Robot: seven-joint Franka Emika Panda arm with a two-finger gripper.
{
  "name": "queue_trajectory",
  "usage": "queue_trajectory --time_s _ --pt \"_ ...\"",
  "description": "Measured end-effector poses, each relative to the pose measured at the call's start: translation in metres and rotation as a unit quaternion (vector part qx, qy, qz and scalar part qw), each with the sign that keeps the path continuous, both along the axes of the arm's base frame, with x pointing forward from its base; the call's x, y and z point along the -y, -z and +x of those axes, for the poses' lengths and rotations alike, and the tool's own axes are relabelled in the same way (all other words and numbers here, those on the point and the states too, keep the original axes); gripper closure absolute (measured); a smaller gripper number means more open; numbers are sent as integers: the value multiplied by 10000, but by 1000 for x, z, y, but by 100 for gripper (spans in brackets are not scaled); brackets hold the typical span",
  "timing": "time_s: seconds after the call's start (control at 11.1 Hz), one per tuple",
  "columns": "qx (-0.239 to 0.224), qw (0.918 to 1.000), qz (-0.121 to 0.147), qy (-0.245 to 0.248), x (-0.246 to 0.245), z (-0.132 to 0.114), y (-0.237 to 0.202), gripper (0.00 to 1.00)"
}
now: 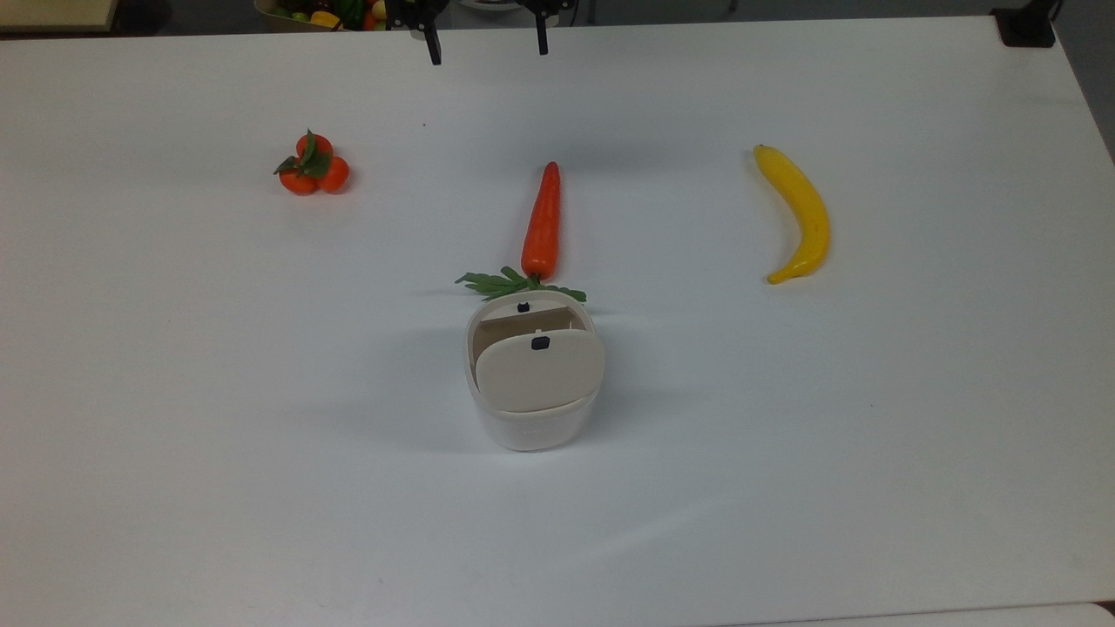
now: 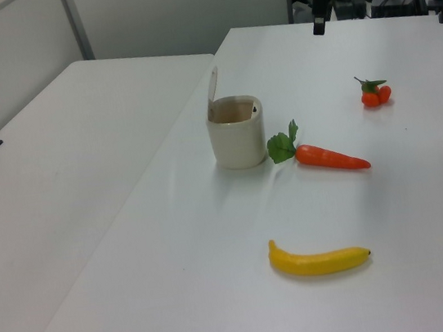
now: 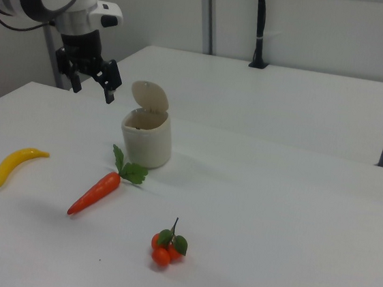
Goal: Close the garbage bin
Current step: 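Move the gripper from rest toward the cream bin's raised lid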
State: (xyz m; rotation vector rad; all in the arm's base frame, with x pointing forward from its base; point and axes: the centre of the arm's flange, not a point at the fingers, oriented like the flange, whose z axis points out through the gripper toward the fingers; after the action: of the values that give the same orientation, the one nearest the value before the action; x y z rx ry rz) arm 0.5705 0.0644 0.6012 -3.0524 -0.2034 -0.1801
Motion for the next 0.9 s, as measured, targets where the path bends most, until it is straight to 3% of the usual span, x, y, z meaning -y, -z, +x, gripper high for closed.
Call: queue_trajectory --time_s 0.09,0.27,0.54,0.81,0.9 --pt "0 10000 3 -21 0 0 0 6" --pt "30 9999 18 -146 -1 0 0 37" --pt "82 9996 251 -137 -5 2 -2 86" --pt "89 9995 279 -130 -6 4 0 100" --pt "177 9993 325 -114 -6 7 0 100"
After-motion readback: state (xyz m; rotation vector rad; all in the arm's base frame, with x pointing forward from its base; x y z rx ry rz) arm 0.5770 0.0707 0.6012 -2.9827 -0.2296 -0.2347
